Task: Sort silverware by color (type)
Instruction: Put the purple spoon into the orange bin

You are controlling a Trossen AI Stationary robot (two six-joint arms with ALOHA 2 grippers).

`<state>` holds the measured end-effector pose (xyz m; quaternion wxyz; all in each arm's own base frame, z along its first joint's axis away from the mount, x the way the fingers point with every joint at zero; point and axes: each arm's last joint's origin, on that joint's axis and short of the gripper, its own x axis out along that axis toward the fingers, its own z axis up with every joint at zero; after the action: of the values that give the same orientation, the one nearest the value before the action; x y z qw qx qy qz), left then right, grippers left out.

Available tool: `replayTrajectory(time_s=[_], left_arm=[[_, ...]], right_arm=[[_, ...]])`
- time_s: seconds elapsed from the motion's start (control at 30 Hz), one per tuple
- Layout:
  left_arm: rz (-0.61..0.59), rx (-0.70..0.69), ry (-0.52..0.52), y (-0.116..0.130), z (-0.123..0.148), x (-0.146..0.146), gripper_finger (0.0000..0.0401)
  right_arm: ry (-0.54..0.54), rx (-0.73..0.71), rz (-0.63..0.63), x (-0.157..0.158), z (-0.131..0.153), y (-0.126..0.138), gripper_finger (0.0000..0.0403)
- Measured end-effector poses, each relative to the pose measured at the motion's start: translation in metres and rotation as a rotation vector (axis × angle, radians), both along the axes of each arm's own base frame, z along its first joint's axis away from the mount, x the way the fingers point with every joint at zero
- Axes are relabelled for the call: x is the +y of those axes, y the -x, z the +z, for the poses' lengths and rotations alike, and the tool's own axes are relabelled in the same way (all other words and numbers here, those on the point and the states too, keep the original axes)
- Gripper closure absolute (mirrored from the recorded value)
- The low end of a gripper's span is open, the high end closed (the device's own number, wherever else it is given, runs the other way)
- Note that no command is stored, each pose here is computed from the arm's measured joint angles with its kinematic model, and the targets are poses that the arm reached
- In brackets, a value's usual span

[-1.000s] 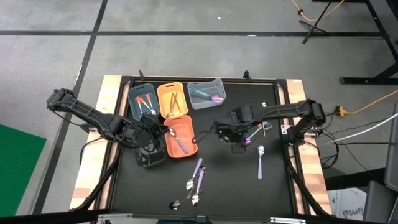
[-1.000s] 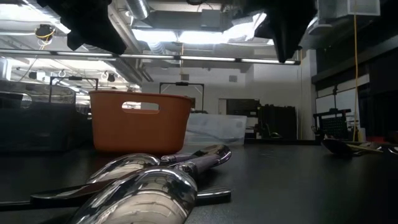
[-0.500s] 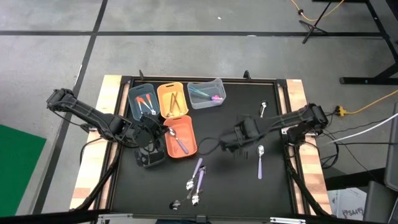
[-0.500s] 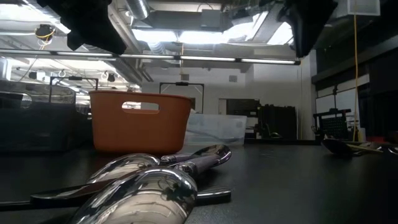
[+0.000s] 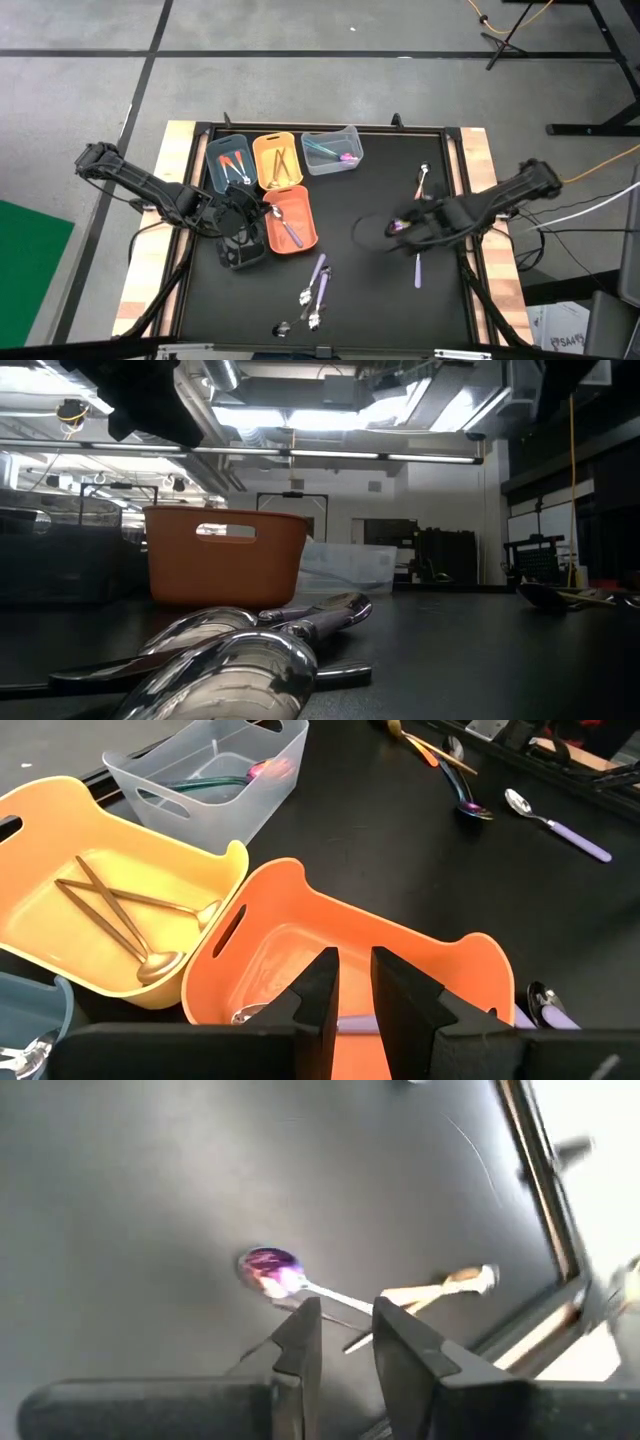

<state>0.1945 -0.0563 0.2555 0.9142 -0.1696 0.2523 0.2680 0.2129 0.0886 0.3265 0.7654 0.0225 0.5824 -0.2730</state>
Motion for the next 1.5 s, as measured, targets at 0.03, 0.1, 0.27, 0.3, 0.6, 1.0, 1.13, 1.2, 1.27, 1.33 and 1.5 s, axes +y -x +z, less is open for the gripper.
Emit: replayTrajectory(time_s=[0.03,0.1,0.27,0.3,0.6,1.0,1.13,1.2,1.27,1.33,1.5], left_arm=[[0.0,-0.001,0.0,0.0,0.0,0.0,0.0345],[0.0,0.0,0.0,0.0,0.0,0.0,0.0345],[0.0,-0.001,0.0,0.0,0.0,0.0,0.0345],[0.0,-0.001,0.0,0.0,0.0,0.0,0.0345],[0.0,-0.001,0.0,0.0,0.0,0.0,0.0345],[0.0,-0.001,0.0,0.0,0.0,0.0,0.0345],[0.0,-0.001,0.0,0.0,0.0,0.0,0.0345],[0.0,-0.001,0.0,0.0,0.0,0.0,0.0345],[0.0,-0.001,0.0,0.0,0.0,0.0,0.0345],[0.0,-0.001,0.0,0.0,0.0,0.0,0.0345],[0.0,-0.001,0.0,0.0,0.0,0.0,0.0345]], right_arm=[[-0.004,-0.029,-0.056,-0.003,-0.002,0.009,0.0322],[-0.026,-0.083,-0.195,-0.011,-0.009,0.028,0.0322],[-0.231,-0.189,-0.655,-0.021,-0.036,0.058,0.0322],[-0.283,-0.201,-0.717,-0.021,-0.043,0.06,0.0322],[-0.5,-0.256,-0.802,-0.007,-0.11,0.048,0.0322],[-0.512,-0.076,-0.936,0.0,-0.151,0.045,0.0322],[-0.514,-0.064,-0.938,0.002,-0.156,0.04,0.0322],[-0.52,-0.059,-0.938,0.004,-0.159,0.038,0.0322],[-0.516,-0.044,-0.939,0.005,-0.161,0.038,0.0322],[-0.51,-0.033,-0.928,0.008,-0.163,0.038,0.0322],[-0.515,-0.016,-0.909,0.019,-0.166,0.042,0.0322]])
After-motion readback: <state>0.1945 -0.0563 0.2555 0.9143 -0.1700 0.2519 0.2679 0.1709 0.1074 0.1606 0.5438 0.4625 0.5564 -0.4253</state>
